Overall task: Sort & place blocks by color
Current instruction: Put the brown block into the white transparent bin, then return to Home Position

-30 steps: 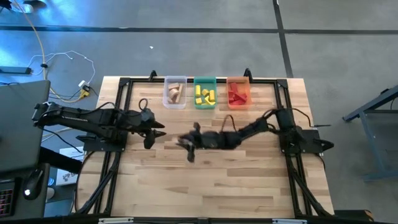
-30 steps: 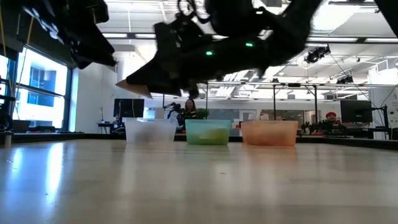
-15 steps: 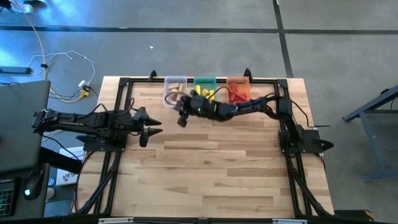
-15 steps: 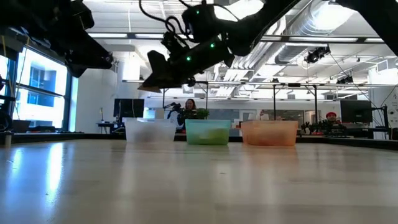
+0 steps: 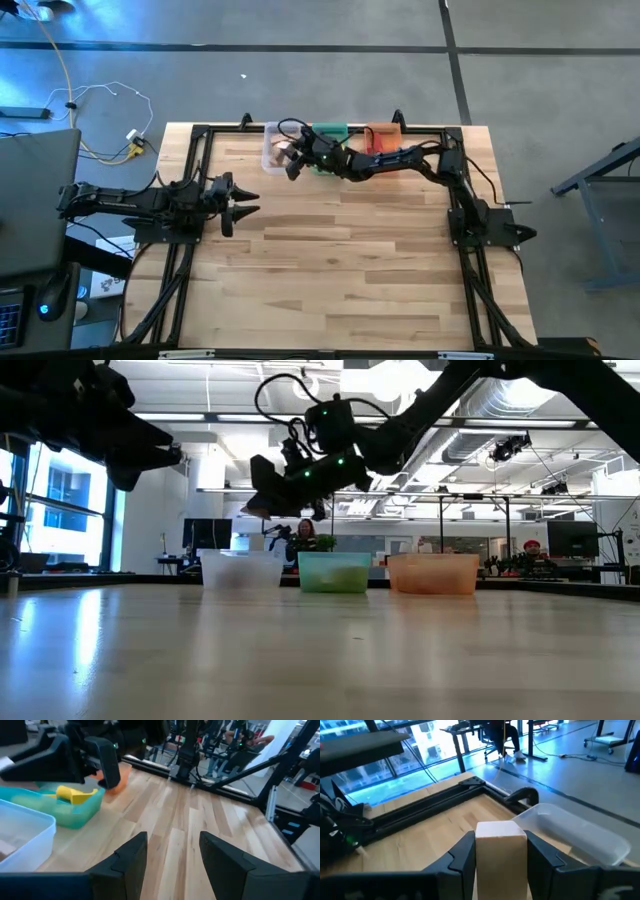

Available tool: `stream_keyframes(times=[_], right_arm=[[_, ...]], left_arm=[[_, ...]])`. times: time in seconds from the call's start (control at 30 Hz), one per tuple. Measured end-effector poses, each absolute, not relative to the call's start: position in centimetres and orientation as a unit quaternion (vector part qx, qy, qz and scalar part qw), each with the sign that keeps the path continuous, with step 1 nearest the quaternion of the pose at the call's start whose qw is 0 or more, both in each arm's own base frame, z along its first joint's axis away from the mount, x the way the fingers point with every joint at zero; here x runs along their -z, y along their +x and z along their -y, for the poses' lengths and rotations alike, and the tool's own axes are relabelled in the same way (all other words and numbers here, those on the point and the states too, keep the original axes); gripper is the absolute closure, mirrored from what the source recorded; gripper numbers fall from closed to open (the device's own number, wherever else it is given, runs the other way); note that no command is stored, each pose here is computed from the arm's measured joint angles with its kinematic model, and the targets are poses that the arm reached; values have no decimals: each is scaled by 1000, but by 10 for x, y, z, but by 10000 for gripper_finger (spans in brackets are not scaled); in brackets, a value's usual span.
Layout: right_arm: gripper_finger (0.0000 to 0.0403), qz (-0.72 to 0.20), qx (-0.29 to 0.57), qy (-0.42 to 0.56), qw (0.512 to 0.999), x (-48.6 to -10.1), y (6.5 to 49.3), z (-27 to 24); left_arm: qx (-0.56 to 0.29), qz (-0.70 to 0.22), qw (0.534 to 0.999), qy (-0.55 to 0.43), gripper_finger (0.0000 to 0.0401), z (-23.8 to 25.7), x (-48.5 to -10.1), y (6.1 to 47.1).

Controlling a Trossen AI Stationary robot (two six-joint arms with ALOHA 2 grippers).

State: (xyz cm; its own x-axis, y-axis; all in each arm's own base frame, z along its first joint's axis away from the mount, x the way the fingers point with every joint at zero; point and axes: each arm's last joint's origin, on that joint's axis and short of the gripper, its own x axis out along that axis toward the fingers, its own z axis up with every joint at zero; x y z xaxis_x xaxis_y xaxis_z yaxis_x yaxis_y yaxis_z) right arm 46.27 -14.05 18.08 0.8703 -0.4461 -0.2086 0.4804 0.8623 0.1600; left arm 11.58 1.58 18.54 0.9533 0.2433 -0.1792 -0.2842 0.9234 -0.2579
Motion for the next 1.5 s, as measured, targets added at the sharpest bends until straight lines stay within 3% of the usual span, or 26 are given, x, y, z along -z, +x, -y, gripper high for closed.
stream_keyframes(times=[0.5,0.97,1.5], right_arm=[[281,-84,247,133,956,-161,466,144],[163,-73,246,136,957,-179,472,146],[171,-126,182,89,971,-223,460,128]], left_arm=[[-142,-47,983,-108,233,-16,-157,113],[-147,-38,986,-62,233,-17,-160,113],[-155,-73,984,-54,233,-17,-154,112]])
